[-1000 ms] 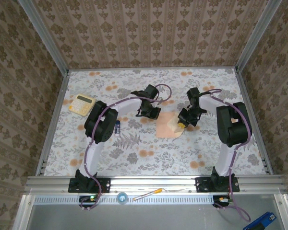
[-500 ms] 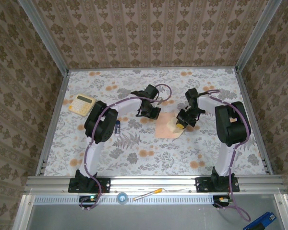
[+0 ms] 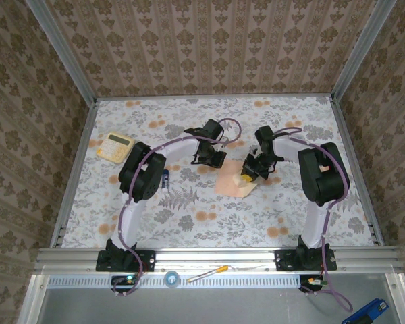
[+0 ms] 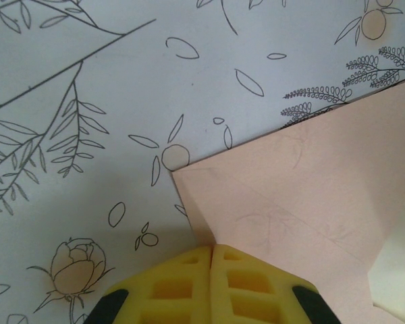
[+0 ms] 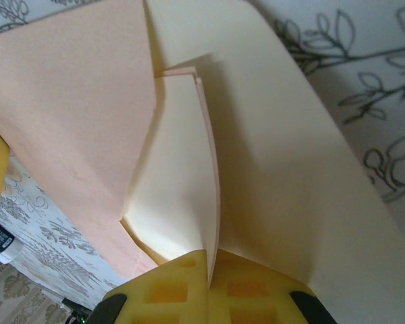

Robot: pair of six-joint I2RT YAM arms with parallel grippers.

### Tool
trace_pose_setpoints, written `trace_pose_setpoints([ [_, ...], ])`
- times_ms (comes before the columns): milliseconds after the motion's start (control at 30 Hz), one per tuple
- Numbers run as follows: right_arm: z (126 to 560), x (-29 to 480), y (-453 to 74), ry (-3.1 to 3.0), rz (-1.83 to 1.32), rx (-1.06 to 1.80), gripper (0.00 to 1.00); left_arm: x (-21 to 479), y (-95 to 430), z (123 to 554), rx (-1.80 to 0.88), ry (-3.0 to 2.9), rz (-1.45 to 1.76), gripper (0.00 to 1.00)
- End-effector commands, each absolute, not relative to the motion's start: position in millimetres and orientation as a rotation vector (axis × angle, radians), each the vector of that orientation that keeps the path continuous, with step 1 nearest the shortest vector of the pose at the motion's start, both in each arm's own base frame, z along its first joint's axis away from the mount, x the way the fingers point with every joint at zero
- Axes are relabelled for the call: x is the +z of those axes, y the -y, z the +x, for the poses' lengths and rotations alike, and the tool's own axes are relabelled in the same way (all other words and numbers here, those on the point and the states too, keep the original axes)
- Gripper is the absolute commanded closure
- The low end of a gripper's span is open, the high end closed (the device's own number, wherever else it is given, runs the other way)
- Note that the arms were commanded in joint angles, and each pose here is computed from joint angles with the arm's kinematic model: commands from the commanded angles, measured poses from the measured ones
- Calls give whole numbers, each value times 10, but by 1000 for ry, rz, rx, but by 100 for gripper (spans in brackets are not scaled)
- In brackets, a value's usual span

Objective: Place the letter into the envelope and seal it

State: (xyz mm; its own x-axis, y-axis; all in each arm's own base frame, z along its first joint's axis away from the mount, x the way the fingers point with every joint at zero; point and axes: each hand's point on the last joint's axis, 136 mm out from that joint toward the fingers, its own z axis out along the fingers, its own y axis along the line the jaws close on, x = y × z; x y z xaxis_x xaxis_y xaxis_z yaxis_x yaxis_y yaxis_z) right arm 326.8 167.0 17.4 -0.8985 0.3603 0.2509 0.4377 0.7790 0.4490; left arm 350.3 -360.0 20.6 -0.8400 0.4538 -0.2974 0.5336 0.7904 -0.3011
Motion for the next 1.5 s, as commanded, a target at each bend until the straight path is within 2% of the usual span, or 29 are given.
trace_pose_setpoints([
  [0, 3325, 191, -1704, 2859, -616, -828, 100, -358, 3268, 3084, -380, -2997, 802, 100],
  [600, 3445, 418, -1808, 2987, -570, -1070, 100, -319, 3180, 3081, -298, -3014, 768, 100],
  [867, 3338, 363, -1759, 3001, -541, -1015, 100, -308, 3177, 3065, -294, -3021, 753, 100],
  [1133, 3299, 428, -1637, 3042, -535, -959, 91, -308, 3168, 3061, -288, -3021, 761, 100],
  [1267, 3293, 421, -1613, 3041, -539, -951, 82, -312, 3169, 3057, -292, -3023, 759, 100],
  [1467, 3296, 386, -1594, 3039, -543, -939, 79, -319, 3162, 3047, -290, -3026, 762, 100],
])
